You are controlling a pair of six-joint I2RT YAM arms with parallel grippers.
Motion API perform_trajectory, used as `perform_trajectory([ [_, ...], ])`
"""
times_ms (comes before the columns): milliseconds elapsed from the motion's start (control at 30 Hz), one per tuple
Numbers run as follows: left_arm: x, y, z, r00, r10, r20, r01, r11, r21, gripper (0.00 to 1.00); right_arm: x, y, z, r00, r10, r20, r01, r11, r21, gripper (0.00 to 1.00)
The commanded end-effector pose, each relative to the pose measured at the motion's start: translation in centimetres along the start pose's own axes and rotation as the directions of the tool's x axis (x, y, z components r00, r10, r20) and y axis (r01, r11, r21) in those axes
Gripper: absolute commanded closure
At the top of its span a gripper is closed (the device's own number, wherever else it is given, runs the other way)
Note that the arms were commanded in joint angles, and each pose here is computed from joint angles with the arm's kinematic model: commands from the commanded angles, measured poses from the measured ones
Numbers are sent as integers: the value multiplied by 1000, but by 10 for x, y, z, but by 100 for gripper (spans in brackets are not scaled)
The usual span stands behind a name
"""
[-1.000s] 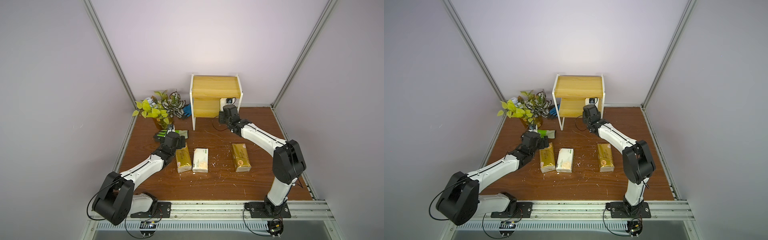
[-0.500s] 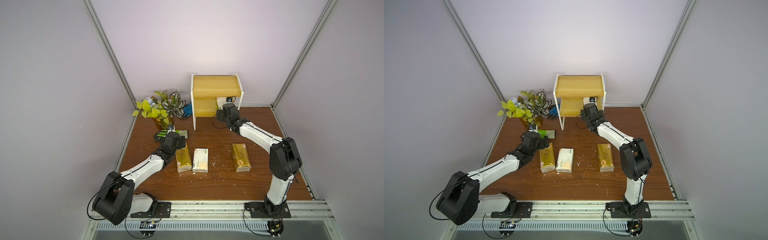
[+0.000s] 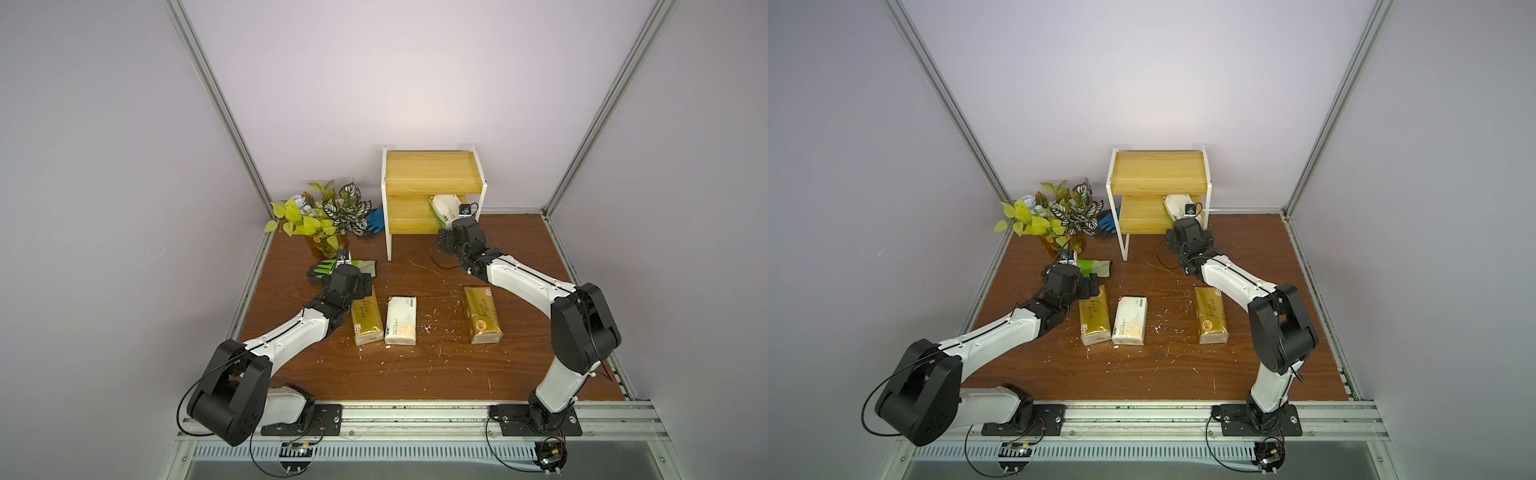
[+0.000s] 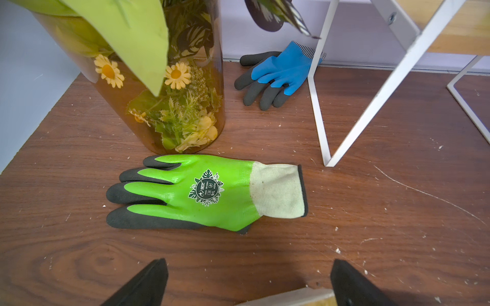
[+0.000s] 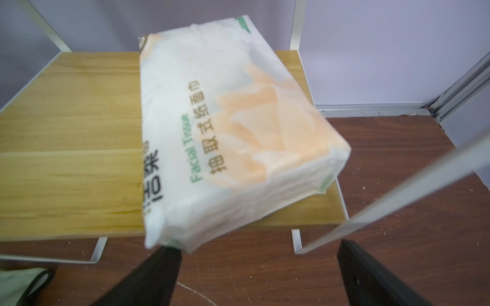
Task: Place the tissue boxes on the shelf by color
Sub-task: Place a box of tissues on the shelf.
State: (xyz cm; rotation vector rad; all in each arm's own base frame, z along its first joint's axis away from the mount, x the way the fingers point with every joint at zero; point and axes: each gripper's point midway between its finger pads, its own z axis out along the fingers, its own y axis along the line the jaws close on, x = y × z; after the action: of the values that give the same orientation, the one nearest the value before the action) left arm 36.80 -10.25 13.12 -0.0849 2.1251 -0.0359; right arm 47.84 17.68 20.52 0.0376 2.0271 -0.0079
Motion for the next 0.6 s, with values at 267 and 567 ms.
perform_trajectory([
  [267,5,-3,2,1000,-6,-8,6,1000,10,0,-24,-9,-48,992,109,56,-104,991,-86,1],
  [567,42,-60,-20,988,95,-123,-79,989,128,0,15,-15,-79,992,109,-62,-113,991,-68,4],
])
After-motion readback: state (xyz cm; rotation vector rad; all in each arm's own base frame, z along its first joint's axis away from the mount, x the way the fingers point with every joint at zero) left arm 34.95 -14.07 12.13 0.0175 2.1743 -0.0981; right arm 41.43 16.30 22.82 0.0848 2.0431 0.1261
